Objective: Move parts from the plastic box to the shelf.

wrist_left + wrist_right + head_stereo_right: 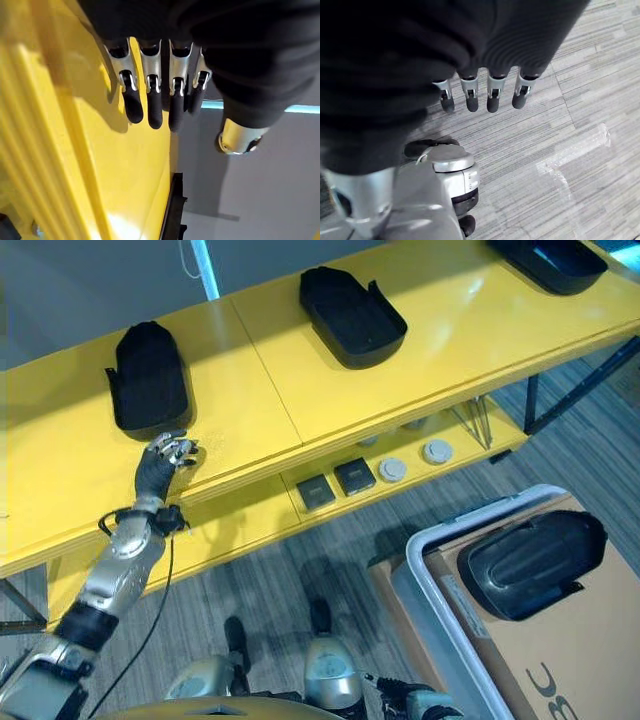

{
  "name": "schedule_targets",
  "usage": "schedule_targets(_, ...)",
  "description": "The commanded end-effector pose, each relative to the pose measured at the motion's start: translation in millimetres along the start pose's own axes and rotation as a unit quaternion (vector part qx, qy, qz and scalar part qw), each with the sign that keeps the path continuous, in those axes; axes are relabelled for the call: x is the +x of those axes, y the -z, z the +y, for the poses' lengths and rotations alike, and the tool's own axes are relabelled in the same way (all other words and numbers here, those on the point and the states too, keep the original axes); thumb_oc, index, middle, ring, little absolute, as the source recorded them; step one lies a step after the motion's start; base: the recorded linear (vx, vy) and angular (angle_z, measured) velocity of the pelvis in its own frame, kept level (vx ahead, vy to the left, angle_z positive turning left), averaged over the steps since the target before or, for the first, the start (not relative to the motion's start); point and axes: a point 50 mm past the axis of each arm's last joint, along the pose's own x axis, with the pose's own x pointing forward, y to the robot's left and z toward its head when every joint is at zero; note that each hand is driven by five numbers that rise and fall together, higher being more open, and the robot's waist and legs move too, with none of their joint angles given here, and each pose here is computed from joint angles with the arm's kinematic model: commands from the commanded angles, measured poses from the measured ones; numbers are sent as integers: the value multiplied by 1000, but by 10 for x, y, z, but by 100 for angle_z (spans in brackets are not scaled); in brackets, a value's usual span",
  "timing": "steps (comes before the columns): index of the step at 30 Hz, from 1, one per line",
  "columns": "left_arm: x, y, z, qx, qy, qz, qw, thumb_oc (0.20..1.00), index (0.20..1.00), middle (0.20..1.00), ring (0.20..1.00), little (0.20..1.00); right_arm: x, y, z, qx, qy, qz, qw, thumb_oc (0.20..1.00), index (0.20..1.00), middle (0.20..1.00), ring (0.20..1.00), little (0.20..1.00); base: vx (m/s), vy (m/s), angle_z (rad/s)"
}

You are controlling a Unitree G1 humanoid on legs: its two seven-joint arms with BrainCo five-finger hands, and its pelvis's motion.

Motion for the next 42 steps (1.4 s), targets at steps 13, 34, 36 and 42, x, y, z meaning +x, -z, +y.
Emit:
schedule_targets(13, -352, 183, -317, 81, 126, -30, 988, 1000, 1000, 1000, 1000, 1000, 57, 50, 222, 117, -5, 21, 993, 1000, 1000, 1000, 1000, 1000, -71, 69, 8)
schedule_targets(34, -319, 762, 58, 185, -41, 83, 978, 1000, 1000, 1000, 1000, 1000, 58, 605, 329, 99, -25, 81, 991, 1000, 1000, 1000, 1000, 1000, -85, -4, -88)
schedule_targets(36, -371, 872, 127, 192, -77, 107, 972, 1000, 1000, 1000, 1000, 1000, 54, 636, 309, 88, -22, 78, 993, 1000, 1000, 1000, 1000, 1000, 50, -192, -61)
schedule_targets(42, -611, 1156, 408, 197, -158, 187, 949, 1000, 1000, 1000, 1000, 1000, 50, 287, 131, 73, 3, 14, 997, 1000, 1000, 1000, 1000, 1000, 35, -103, -39)
